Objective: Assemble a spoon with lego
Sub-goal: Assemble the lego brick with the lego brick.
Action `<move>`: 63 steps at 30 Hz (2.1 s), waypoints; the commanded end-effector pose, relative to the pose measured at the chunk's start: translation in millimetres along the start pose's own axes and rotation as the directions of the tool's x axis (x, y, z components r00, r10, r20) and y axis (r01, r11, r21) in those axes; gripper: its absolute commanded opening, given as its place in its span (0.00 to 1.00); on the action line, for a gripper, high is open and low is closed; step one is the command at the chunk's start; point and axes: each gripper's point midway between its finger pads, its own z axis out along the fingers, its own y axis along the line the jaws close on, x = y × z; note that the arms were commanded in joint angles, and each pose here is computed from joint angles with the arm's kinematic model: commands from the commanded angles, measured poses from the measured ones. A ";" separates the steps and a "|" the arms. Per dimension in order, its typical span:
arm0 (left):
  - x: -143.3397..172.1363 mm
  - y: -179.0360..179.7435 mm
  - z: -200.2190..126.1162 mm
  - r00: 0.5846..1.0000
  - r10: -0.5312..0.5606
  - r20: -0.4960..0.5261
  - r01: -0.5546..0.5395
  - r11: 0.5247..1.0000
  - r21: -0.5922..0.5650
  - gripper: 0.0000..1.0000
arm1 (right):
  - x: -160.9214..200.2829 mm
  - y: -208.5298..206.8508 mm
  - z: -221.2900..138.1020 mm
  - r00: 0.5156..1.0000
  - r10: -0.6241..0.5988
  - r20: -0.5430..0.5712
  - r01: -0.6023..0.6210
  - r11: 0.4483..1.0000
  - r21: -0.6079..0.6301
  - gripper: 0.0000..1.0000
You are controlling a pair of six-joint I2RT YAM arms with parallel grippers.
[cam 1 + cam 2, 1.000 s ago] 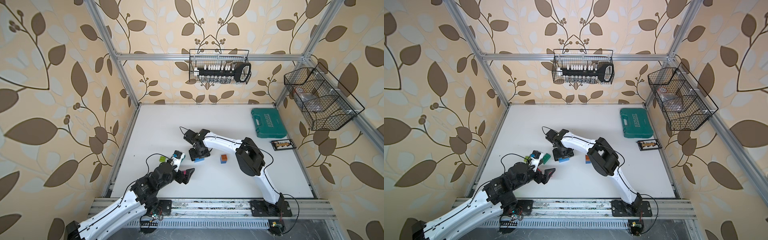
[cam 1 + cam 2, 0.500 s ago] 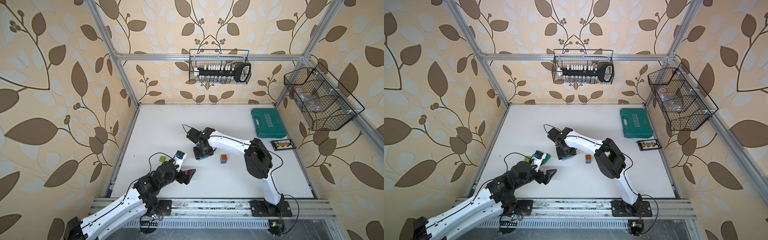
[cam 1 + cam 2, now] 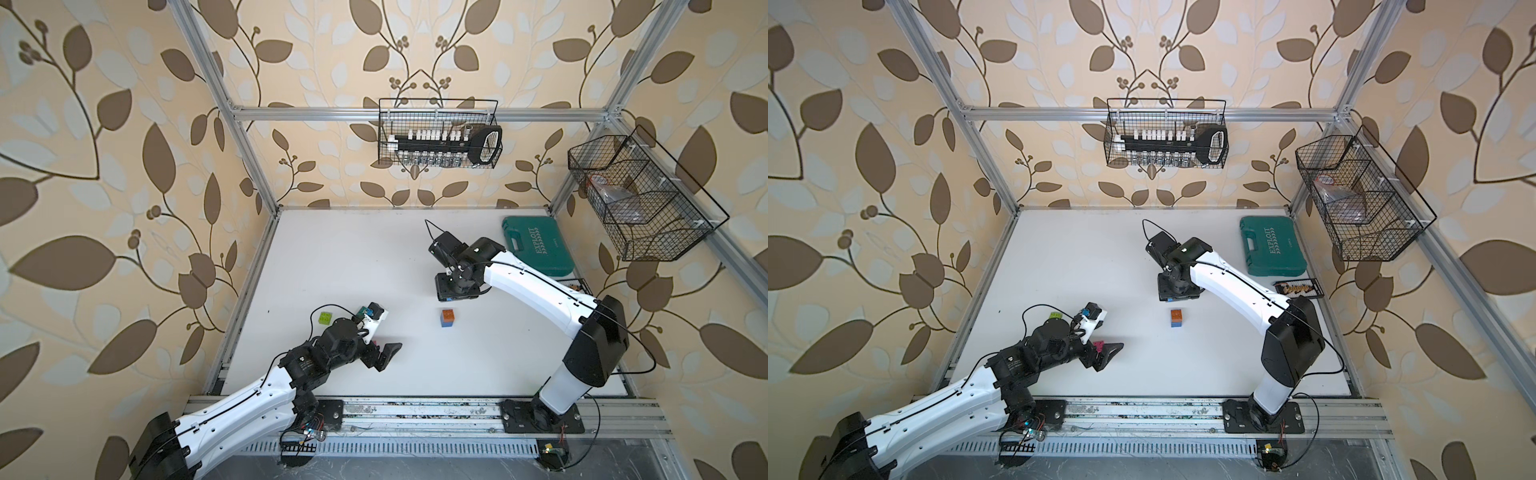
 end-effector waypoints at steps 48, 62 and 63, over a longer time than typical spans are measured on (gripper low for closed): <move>-5.5 -7.9 2.7 1.000 0.024 0.010 -0.024 0.999 0.029 0.99 | 54.5 -2.3 105.8 0.980 0.039 -0.196 -0.047 0.998 -0.038 0.37; -5.1 -7.0 2.8 1.000 0.022 0.006 -0.022 0.999 0.024 0.99 | 59.4 -12.1 111.2 0.976 -0.005 -0.219 0.020 0.998 0.067 0.37; -4.8 -6.9 3.0 1.000 0.023 0.004 -0.023 0.999 0.024 0.99 | 60.1 -10.7 112.5 0.974 -0.011 -0.225 0.027 0.997 0.066 0.36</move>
